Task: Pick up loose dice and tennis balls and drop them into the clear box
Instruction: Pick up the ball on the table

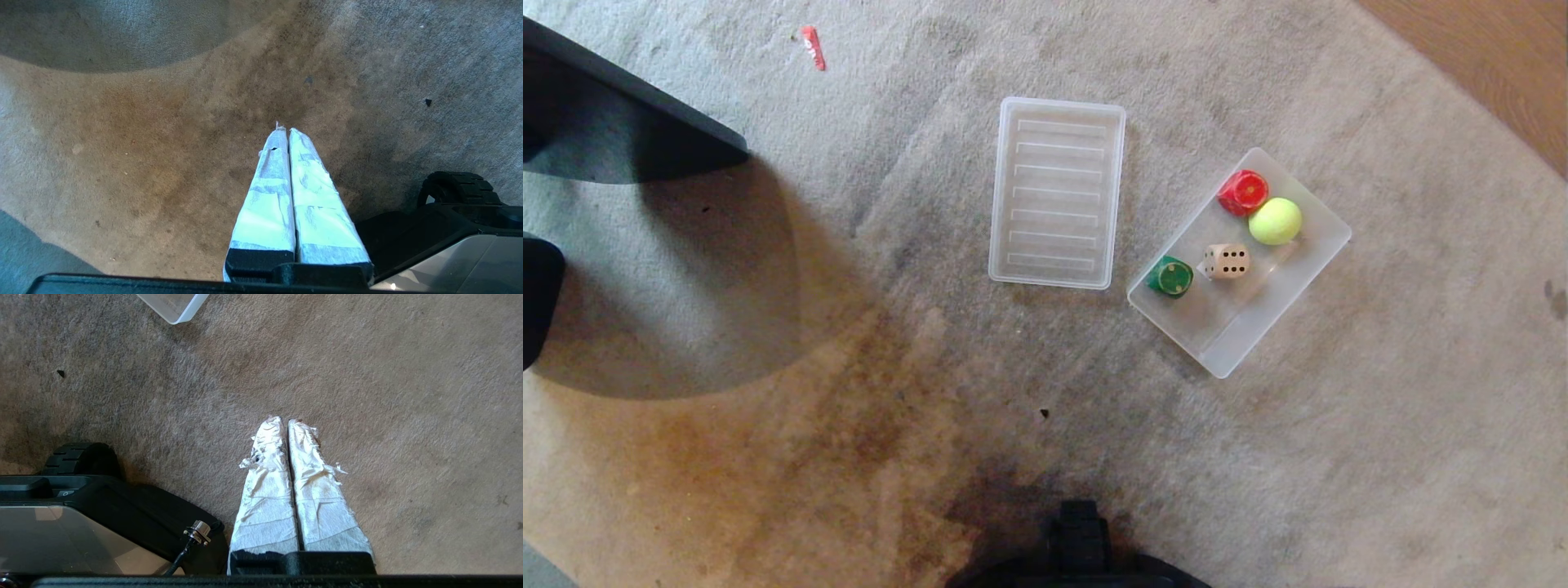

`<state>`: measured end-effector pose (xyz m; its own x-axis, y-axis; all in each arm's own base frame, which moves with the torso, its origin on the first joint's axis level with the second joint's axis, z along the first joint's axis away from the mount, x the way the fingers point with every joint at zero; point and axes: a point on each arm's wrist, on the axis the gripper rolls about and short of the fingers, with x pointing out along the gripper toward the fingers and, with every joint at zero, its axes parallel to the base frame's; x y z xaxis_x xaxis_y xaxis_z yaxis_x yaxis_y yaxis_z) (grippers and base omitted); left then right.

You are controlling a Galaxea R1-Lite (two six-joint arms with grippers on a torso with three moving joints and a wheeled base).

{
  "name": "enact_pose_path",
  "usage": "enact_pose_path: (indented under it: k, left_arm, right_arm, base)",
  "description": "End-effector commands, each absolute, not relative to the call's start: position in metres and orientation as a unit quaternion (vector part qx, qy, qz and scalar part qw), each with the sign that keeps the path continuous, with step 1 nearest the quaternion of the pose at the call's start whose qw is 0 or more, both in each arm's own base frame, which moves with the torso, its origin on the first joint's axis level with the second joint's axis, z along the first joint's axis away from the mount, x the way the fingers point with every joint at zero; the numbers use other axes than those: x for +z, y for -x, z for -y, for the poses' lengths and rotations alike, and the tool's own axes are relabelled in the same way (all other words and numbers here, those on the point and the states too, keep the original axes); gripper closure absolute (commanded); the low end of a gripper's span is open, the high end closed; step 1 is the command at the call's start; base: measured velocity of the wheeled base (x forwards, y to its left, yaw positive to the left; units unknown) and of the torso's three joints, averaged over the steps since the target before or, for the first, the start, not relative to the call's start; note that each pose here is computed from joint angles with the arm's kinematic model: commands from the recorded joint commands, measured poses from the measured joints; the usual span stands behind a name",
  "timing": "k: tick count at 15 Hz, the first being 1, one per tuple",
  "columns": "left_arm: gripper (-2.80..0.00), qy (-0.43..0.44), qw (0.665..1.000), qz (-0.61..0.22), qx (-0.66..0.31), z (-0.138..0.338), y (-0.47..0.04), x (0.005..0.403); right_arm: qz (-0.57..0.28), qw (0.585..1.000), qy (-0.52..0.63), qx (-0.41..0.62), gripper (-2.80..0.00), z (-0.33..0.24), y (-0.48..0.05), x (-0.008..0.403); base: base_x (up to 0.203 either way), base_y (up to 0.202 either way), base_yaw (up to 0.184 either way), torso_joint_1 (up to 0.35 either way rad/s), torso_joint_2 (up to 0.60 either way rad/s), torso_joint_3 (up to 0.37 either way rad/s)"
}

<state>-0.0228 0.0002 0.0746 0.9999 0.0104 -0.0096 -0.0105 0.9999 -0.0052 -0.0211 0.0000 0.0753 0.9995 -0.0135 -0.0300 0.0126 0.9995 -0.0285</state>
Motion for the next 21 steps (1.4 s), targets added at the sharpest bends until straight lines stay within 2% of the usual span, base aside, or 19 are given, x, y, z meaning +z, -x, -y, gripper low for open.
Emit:
enact_pose_path:
  k: [1, 10, 21]
  left_arm:
    - [0.00, 0.003, 1.000, -0.005, 0.005, -0.0002, 0.0227, 0.0741]
    - [0.00, 0.005, 1.000, -0.005, 0.005, -0.0002, 0.0227, 0.0746]
    - [0.00, 0.004, 1.000, -0.005, 0.005, -0.0002, 0.0227, 0.0741]
  right_arm:
    - [-0.018, 1.000, 0.015, -0.007, 0.00, 0.0000, 0.0208, 0.0744]
    - [-0.018, 1.000, 0.015, -0.007, 0.00, 0.0000, 0.0208, 0.0744]
    - [-0.018, 1.000, 0.015, -0.007, 0.00, 0.0000, 0.0208, 0.0744]
  base:
    - [0.000, 0.000, 0.000, 0.000, 0.00, 0.000]
    - [0.000, 0.000, 0.000, 0.000, 0.00, 0.009]
    - [0.000, 0.000, 0.000, 0.002, 0.00, 0.187]
